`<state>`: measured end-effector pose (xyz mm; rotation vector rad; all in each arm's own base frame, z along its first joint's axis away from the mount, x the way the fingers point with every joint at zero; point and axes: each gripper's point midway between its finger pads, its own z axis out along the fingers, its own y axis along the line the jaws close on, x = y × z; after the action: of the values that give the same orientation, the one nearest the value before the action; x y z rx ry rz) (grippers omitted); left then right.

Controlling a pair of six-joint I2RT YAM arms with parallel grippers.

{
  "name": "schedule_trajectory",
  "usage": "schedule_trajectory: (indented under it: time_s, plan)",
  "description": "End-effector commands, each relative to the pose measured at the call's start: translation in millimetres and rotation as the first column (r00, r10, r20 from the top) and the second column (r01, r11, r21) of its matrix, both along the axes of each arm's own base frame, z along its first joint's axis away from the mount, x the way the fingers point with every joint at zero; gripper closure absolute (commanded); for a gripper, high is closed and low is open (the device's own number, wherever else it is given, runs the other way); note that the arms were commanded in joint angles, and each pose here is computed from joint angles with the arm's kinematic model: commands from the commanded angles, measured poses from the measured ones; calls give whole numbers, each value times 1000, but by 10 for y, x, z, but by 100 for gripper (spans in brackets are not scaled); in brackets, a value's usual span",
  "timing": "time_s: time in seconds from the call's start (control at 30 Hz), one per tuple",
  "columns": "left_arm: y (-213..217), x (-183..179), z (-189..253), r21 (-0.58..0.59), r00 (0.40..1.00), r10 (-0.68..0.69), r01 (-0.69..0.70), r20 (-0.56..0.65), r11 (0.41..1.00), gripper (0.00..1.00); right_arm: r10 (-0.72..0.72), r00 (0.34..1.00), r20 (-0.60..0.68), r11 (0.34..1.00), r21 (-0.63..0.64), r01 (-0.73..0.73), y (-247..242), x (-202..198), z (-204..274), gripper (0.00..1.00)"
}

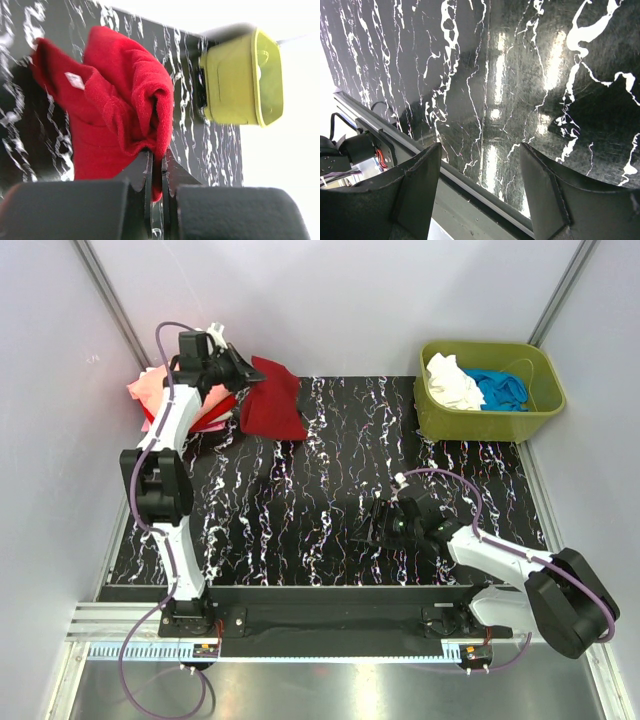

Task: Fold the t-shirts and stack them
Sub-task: Neatly place the folded tshirt to the corner

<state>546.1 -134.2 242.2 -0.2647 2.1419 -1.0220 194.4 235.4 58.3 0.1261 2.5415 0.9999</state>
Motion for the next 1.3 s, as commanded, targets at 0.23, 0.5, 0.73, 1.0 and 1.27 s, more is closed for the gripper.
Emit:
schedule_trajectory:
  time_s: [0.23, 0.5, 0.73, 1.0, 1.27]
  plan:
    - [199, 555, 519, -100, 994, 55, -45, 95, 994, 100, 1, 997, 71, 999, 41, -3, 69, 90, 127, 29]
    - [450, 699, 830, -135, 979, 123, -101, 164, 986, 100, 3, 998, 70, 999, 48, -6, 69, 89, 125, 29]
    - [706, 723, 1071, -172, 963, 160, -123, 217, 977, 100, 0, 997, 73, 999, 51, -4, 67, 93, 130, 29]
    - [864, 693, 1470, -235, 937, 191, -123, 291, 964, 100, -2, 997, 75, 999, 53, -2, 66, 96, 133, 29]
    - [1176, 580, 1926, -286, 896, 258, -157, 362, 945, 100, -1, 997, 74, 999, 53, -3, 66, 91, 132, 29]
